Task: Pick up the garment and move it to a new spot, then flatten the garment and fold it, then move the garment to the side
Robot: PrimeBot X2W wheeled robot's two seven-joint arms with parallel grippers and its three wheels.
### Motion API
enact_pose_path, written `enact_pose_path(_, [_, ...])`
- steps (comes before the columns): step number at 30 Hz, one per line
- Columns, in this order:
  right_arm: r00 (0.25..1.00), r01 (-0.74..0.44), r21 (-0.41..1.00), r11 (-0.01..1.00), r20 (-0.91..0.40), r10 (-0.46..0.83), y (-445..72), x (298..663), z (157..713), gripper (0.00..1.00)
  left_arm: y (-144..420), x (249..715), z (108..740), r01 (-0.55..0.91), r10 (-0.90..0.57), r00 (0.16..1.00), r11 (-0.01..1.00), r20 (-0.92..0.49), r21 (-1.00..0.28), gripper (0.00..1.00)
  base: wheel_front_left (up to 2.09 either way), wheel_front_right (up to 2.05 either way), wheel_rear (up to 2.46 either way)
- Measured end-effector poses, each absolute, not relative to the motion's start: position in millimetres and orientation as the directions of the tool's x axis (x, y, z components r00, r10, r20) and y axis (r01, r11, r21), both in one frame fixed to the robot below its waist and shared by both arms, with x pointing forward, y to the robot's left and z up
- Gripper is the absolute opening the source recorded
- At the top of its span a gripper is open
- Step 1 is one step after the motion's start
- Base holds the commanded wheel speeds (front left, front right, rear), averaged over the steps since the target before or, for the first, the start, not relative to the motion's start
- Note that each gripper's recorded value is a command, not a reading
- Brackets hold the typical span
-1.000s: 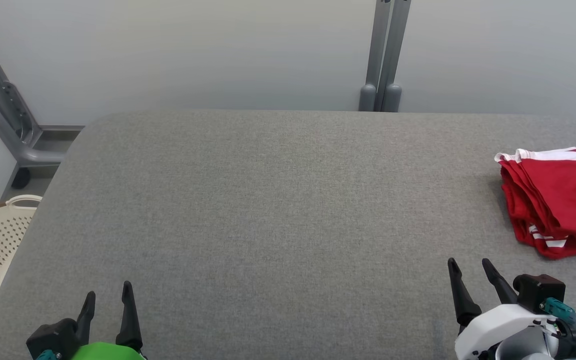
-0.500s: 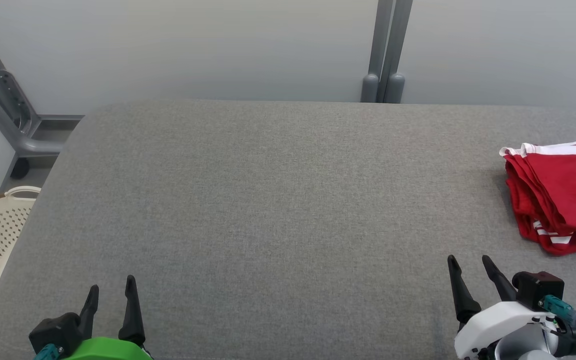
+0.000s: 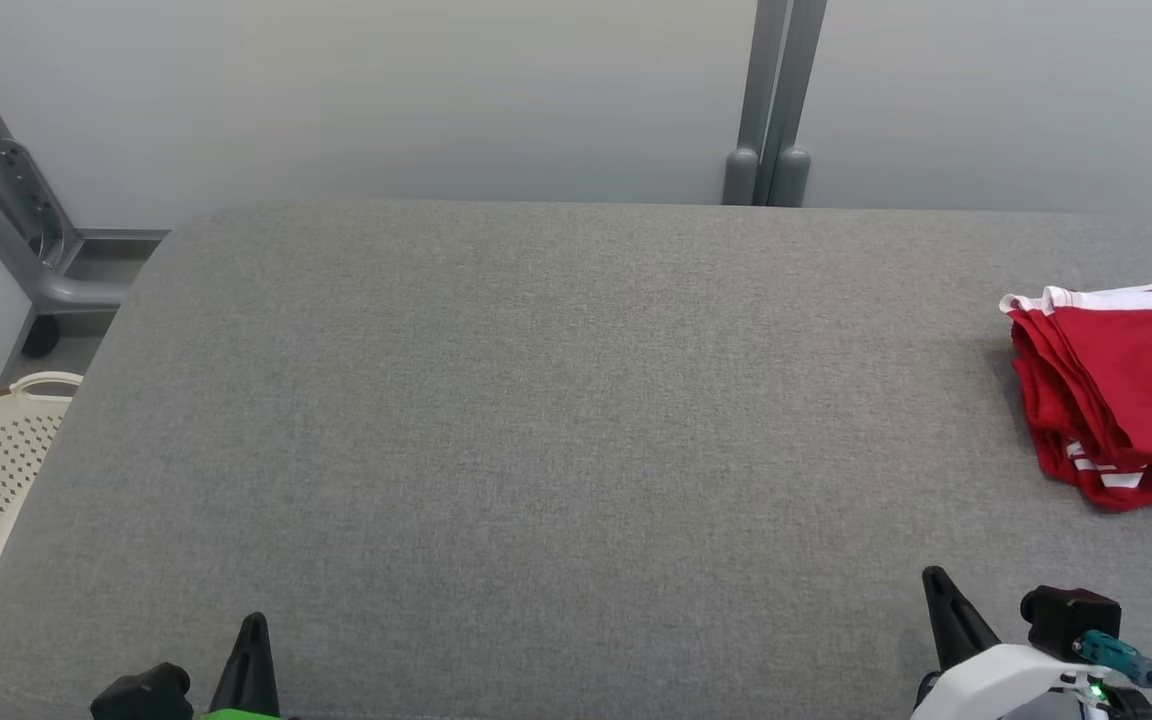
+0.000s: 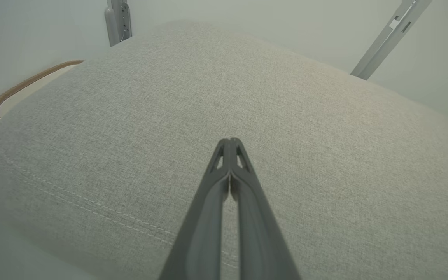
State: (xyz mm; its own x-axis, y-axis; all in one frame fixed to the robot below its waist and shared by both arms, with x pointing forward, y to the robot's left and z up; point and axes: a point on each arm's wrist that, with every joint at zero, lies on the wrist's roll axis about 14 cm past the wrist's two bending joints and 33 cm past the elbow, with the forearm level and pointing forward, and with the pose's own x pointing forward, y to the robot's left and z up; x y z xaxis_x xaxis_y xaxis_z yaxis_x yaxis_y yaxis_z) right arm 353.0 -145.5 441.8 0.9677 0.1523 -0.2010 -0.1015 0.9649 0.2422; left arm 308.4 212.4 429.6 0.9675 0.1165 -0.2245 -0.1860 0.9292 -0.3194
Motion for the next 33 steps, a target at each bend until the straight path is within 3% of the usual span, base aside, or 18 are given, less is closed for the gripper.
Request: enact_pose_path(33, [0.988, 0.08, 0.68, 0.729, -0.154, 0.035, -181.3, 359.0, 460.6, 0.0, 196.6, 341.3, 442.7, -0.213, 0.046, 0.967, 0.679, -0.25, -0.703, 0.0, 0.0, 0.0, 0.0])
